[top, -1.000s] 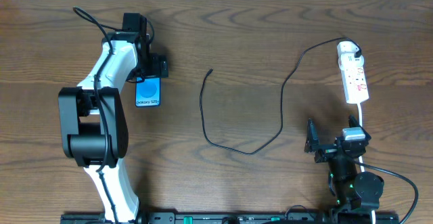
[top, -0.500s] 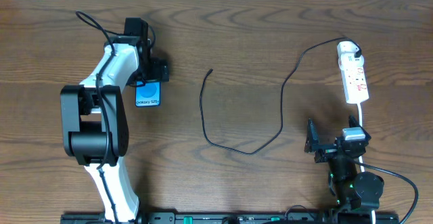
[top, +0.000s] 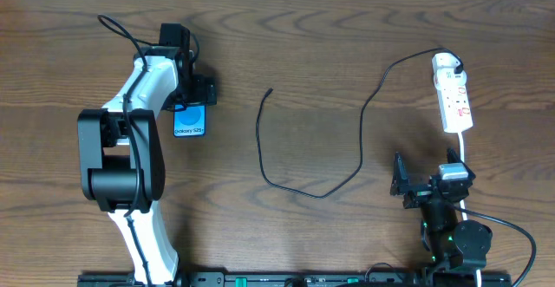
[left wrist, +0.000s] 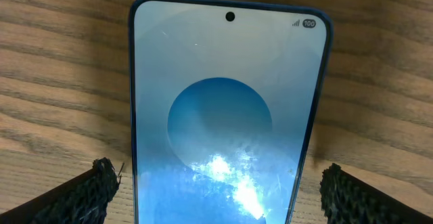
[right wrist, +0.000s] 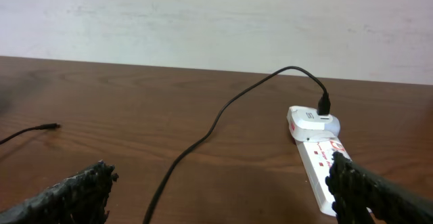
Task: Plug charger to phone and switch on socket
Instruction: 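Lower the left gripper and close it on the phone's bottom edge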
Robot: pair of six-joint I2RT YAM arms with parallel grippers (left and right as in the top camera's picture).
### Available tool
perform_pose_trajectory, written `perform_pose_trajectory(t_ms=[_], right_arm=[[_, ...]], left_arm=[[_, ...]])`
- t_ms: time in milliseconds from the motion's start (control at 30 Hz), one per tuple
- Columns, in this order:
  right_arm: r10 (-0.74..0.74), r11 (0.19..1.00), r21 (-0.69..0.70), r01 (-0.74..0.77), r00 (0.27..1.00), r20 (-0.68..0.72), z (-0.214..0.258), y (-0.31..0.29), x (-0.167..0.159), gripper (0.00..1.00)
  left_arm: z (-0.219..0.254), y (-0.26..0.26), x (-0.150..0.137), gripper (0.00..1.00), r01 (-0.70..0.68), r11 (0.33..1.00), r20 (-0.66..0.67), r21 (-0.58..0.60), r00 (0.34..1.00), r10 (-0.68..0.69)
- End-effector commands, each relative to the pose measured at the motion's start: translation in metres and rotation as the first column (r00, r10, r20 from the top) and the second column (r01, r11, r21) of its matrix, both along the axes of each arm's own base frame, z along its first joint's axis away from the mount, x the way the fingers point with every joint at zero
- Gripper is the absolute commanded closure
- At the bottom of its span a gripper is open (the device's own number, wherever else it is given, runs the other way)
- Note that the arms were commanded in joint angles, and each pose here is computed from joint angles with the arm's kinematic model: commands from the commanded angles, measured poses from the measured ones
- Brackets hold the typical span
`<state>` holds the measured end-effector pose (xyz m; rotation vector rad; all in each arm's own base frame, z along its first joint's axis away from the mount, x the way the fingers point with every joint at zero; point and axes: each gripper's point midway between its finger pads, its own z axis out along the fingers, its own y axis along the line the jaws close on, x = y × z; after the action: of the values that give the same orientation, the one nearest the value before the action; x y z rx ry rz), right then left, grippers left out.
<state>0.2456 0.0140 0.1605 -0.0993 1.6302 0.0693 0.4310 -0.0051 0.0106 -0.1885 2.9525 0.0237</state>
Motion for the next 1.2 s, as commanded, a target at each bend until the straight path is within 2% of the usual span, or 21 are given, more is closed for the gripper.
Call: perform_pose_trajectory(t_ms=[0, 333, 533, 1133, 1167], right_arm=[[-0.001, 1.0, 0.013, 0.001, 1.0, -0.001, -0.001, 0.0, 0.0, 0.01], [-0.001, 1.0, 0.013, 0.001, 1.0, -0.001, -0.001, 0.0, 0.0, 0.01], [-0.001, 1.0, 0.013, 0.001, 1.0, -0.001, -0.001, 0.0, 0.0, 0.01], [-0.001, 1.0, 0.013, 0.001, 1.0, -0.001, -0.001, 0.0, 0.0, 0.01], [-0.001, 1.0, 0.013, 0.001, 1.0, -0.001, -0.001, 0.0, 0.0, 0.01]], left_arm=[[-0.008, 0.002, -0.005, 0.02, -0.012, 1.0, -0.028, 0.008, 1.0, 0.012], [-0.01, 0.0, -0.005, 0.02, -0.006, 1.0, -0.029, 0.002, 1.0, 0.006], [-0.014, -0.013, 0.001, 0.02, 0.007, 0.998, -0.012, -0.07, 1.0, -0.008], [-0.04, -0.011, -0.008, 0.0, -0.001, 0.998, -0.08, -0.068, 0.997, -0.005], [-0.04, -0.011, -0.008, 0.03, -0.001, 0.998, -0.08, -0.068, 0.997, -0.005]])
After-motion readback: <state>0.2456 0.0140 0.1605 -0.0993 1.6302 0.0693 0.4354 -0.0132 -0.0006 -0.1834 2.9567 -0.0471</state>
